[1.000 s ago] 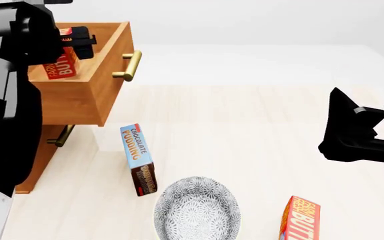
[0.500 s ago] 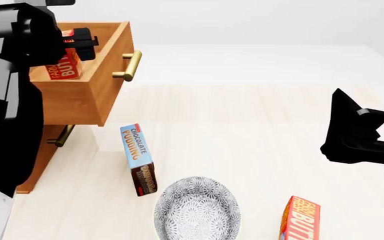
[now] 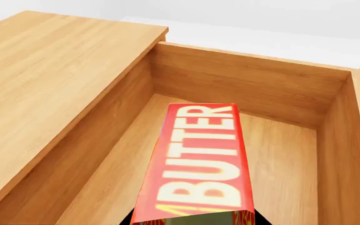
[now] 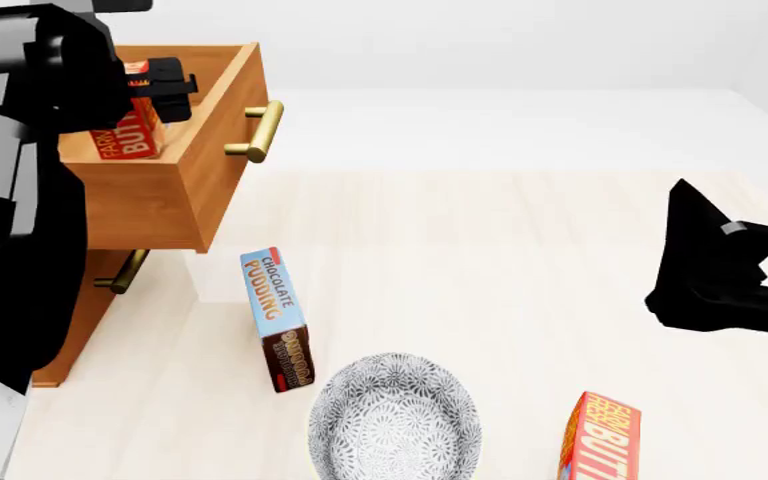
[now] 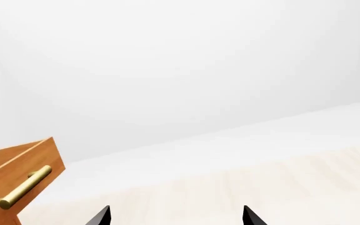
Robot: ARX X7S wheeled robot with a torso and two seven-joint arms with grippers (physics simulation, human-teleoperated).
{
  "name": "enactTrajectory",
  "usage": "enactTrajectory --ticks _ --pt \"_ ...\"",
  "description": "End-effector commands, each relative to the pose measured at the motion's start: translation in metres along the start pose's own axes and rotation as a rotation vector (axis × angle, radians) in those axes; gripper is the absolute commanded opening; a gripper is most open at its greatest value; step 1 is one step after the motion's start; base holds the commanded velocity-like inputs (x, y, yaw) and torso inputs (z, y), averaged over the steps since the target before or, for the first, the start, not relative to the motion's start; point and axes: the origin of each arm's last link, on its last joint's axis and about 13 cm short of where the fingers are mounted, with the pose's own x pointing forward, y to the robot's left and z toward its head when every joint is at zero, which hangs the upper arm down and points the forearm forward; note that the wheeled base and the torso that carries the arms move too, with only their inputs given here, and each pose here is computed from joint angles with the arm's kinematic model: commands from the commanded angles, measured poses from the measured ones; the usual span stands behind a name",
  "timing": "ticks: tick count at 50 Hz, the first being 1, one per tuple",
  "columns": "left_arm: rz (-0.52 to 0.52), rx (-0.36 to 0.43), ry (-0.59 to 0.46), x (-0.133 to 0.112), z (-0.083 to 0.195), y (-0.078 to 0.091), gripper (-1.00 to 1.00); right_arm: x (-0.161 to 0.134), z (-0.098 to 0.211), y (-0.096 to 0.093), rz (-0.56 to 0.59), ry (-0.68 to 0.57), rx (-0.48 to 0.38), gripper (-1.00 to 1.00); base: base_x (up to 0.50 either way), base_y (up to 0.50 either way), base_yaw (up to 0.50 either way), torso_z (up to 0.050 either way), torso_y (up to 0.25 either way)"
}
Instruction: Put the butter at the front in the top drawer of the cabinet and close it.
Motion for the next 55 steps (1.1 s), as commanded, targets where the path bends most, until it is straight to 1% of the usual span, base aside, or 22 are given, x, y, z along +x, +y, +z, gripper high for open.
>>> enactTrajectory --ticks 1,21,30,35,43,50,55 --pt "-0.008 -0.001 -0.021 -0.006 0.009 -0.001 1.0 -0.002 -0.001 -0.001 -0.001 -0.005 0.003 1.0 0.0 0.0 0.0 0.0 0.0" --pt "-0.02 0.001 -0.035 -0.01 0.014 -0.003 1.0 -0.003 -0.002 -0.001 0.001 -0.011 0.009 1.0 0.0 0.0 0.0 0.0 0.0" --pt "-0.021 -0.007 -0.116 -0.021 0.031 -0.004 1.0 -0.003 -0.002 -0.001 0.004 -0.012 0.009 1.0 0.0 0.0 0.0 0.0 0.0" --pt "-0.044 0.001 -0.163 -0.028 0.041 -0.006 1.0 -0.003 -0.002 -0.001 0.006 -0.013 0.009 1.0 0.0 0.0 0.0 0.0 0.0" --pt "-0.128 0.026 -0.263 -0.046 0.059 -0.019 1.0 -0.004 -0.001 0.0 0.007 -0.017 0.009 1.0 0.0 0.0 0.0 0.0 0.0" --pt "-0.3 0.112 -0.314 -0.07 0.072 -0.044 1.0 -0.004 -0.002 -0.001 0.007 -0.018 0.014 1.0 0.0 0.0 0.0 0.0 0.0" --pt "-0.425 0.165 -0.33 -0.087 0.073 -0.061 1.0 -0.004 -0.003 -0.001 0.004 -0.02 0.019 1.0 0.0 0.0 0.0 0.0 0.0"
